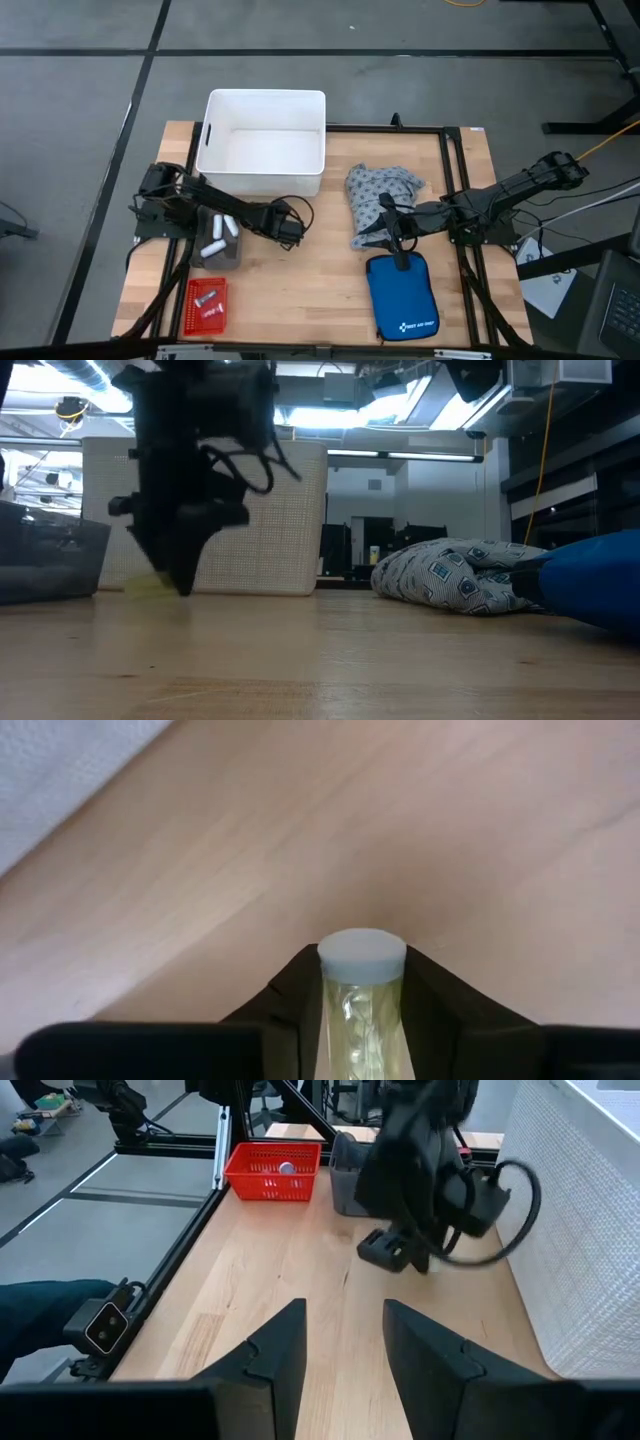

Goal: Pick & place medical supplies in basket/bin
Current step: Put the yellow pill bottle into the red bin

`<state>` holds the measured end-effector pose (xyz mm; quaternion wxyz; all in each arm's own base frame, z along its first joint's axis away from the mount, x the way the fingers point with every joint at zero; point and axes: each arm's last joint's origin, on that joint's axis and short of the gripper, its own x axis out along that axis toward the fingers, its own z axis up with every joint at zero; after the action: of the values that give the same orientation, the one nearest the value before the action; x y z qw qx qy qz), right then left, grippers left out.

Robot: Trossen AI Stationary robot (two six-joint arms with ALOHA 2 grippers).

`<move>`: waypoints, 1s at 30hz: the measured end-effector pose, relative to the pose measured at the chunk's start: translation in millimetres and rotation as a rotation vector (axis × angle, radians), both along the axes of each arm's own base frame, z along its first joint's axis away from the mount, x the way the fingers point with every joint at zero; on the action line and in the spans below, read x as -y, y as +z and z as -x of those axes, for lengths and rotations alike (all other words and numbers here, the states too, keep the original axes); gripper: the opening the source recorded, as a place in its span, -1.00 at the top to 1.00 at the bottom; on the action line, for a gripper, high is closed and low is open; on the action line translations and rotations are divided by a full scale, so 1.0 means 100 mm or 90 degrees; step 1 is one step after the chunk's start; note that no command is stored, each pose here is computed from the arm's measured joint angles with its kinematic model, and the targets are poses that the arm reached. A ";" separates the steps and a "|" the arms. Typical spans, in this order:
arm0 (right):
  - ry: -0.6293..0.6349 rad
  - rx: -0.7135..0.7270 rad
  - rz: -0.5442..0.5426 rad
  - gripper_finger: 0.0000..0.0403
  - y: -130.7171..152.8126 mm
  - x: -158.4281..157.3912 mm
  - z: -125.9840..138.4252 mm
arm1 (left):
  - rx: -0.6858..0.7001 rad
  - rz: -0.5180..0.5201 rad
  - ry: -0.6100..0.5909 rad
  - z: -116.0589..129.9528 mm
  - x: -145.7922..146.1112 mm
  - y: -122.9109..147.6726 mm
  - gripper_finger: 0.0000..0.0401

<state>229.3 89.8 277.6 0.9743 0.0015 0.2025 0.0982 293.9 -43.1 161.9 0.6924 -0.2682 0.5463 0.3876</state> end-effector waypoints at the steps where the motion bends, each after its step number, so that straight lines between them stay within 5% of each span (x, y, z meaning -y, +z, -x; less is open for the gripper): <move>1: 0.000 0.000 0.000 0.33 0.00 0.00 0.00 | 0.012 0.000 -0.006 0.01 0.02 0.05 0.52; 10: 0.000 0.000 0.000 0.33 0.00 0.00 0.00 | 0.153 0.036 -0.074 0.22 0.31 0.58 0.51; 18: 0.000 0.000 -0.001 0.33 0.00 0.00 0.00 | 0.241 0.160 -0.155 0.61 0.79 0.97 0.51; 30: 0.001 -0.001 -0.003 0.33 0.00 0.00 0.00 | 0.189 0.341 -0.129 1.26 1.60 1.00 0.51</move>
<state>229.3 89.8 277.6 0.9742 0.0037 0.2029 0.0992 167.5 -202.8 261.9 0.7042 -0.4389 0.5460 0.1158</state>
